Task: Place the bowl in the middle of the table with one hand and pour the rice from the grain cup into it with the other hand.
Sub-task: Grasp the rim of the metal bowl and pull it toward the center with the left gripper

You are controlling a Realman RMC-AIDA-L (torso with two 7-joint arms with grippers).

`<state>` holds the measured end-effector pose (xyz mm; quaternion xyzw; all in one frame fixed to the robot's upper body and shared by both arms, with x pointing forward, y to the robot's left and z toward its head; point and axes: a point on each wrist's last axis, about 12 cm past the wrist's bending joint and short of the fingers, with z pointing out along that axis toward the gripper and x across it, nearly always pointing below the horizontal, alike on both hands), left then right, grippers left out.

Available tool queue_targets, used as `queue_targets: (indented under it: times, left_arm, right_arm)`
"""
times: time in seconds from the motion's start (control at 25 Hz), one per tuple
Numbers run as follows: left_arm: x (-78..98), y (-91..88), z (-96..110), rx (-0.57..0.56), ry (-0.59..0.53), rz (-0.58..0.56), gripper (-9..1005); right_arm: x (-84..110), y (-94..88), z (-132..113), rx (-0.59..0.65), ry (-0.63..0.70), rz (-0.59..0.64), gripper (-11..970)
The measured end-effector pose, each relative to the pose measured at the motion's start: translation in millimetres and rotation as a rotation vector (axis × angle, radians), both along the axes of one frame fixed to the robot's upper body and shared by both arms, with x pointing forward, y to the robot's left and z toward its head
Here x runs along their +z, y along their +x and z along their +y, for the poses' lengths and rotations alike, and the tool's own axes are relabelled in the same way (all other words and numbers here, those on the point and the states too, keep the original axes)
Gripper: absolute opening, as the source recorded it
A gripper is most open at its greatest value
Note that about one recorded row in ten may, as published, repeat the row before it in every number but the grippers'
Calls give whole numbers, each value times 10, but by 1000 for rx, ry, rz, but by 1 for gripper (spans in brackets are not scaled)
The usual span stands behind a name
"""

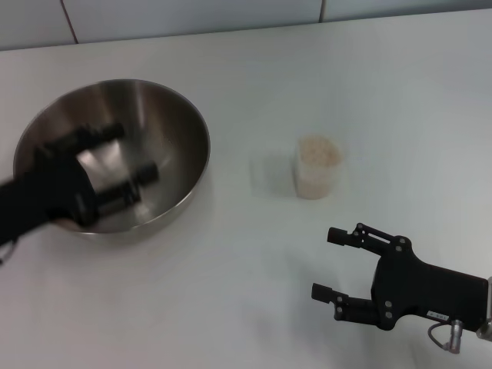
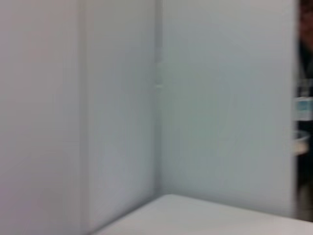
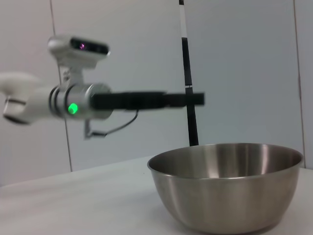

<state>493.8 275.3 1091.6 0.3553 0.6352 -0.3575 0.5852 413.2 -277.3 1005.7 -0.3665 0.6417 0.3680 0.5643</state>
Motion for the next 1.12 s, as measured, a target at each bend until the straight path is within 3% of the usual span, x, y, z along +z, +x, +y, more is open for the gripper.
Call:
queue_targets:
  times: [0.08, 0.12, 0.16, 0.32, 0.4, 0.44, 0.48, 0.64, 1.12]
  left_arm:
    - [0, 0, 0, 0, 0, 0, 777]
    - [90, 68, 24, 38, 17, -5, 776]
    - [327, 251, 88, 156, 43, 31, 775]
    - [651, 513, 152, 307, 116, 149, 772]
    - [712, 623, 151, 355, 169, 227, 771]
    - [712, 623, 151, 355, 169, 227, 770]
    - [737, 763, 140, 395, 261, 326, 769]
    - [684, 920, 146, 441, 351, 431, 766]
    - [428, 1067, 258, 508, 455, 528, 756]
  right_arm:
    - [0, -1, 1, 0, 1, 2, 813]
    - [0, -2, 2, 0, 3, 3, 813]
    - [-1, -3, 2, 0, 3, 4, 813]
    - [-1, -7, 1, -1, 4, 5, 813]
    - [-1, -8, 2, 0, 5, 6, 813]
    - [-1, -9, 2, 0, 6, 6, 813]
    - [0, -9, 2, 0, 6, 5, 813]
    - [1, -7, 3, 0, 6, 5, 813]
    - [1, -5, 6, 2, 7, 6, 813]
